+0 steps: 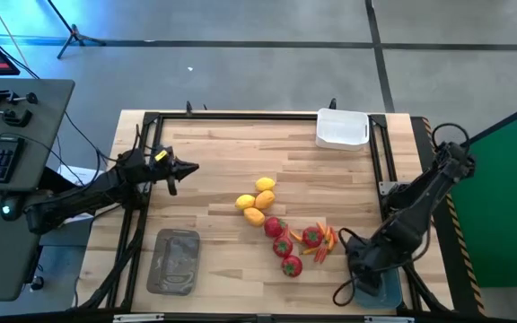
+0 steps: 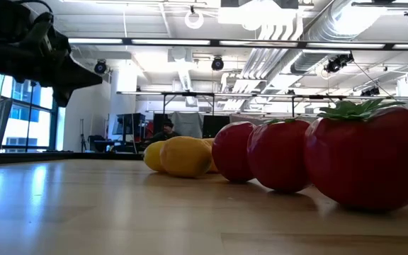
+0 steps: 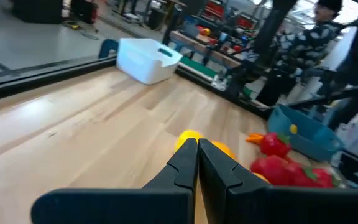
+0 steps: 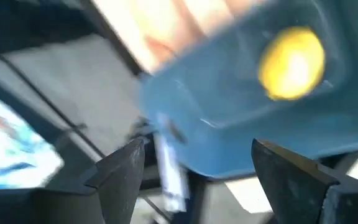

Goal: Sort produce into baskets
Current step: Put the lemon into the blue bin

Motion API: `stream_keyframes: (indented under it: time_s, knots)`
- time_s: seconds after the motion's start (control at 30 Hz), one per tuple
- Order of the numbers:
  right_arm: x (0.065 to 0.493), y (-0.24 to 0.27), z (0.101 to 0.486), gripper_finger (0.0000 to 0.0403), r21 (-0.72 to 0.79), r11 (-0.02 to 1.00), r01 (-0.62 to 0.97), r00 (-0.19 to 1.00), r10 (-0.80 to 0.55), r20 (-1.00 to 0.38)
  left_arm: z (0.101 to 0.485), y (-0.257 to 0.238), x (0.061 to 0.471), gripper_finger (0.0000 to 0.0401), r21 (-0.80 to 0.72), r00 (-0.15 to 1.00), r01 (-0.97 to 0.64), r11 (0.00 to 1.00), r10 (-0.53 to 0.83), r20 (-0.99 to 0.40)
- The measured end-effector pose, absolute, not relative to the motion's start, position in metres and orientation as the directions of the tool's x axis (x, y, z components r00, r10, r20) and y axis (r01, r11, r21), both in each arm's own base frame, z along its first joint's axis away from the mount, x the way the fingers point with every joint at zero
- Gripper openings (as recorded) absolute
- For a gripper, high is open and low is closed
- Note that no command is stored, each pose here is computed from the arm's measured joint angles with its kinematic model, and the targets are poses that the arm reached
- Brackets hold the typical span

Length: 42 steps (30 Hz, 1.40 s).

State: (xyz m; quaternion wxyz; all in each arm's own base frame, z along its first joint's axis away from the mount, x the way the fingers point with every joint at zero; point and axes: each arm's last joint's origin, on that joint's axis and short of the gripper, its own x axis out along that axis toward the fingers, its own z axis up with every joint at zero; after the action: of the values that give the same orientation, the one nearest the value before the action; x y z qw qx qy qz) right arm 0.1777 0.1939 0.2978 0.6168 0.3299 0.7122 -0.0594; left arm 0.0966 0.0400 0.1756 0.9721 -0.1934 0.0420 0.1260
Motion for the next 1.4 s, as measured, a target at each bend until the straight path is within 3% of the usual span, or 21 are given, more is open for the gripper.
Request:
stream_keyframes:
  time_s: [0.2,0.43,0.67,0.8,1.2,1.4]
  knots:
    - [0.223,0.184,0.3,0.0286,0.335,0.753,0.567,0.172,0.289,-0.942,0.19,0.039,0.097,0.0,-0.317,0.968,-0.242,0.917,0.209,-0.137]
    - [0.293,0.165,0.265,0.0286,0.355,0.762,0.542,0.357,0.174,-0.918,0.195,0.04,0.099,0.0,-0.321,0.964,-0.244,0.915,0.192,-0.186]
    - [0.346,0.123,0.24,0.0286,0.316,0.732,0.604,0.51,-0.05,-0.859,0.199,0.041,0.102,0.0,-0.324,0.957,-0.246,0.913,0.177,-0.228]
    - [0.374,0.1,0.227,0.0287,0.345,0.75,0.564,0.584,-0.067,-0.809,0.198,0.041,0.103,0.0,-0.335,0.954,-0.252,0.908,0.176,-0.242]
    - [0.419,0.065,0.205,0.0287,0.248,0.801,0.546,0.545,-0.115,-0.83,0.196,0.042,0.104,0.0,-0.338,0.95,-0.258,0.905,0.174,-0.26]
    - [0.427,0.056,0.203,0.0287,0.184,0.784,0.592,0.401,-0.089,-0.912,0.195,0.042,0.104,0.0,-0.339,0.947,-0.262,0.904,0.173,-0.27]
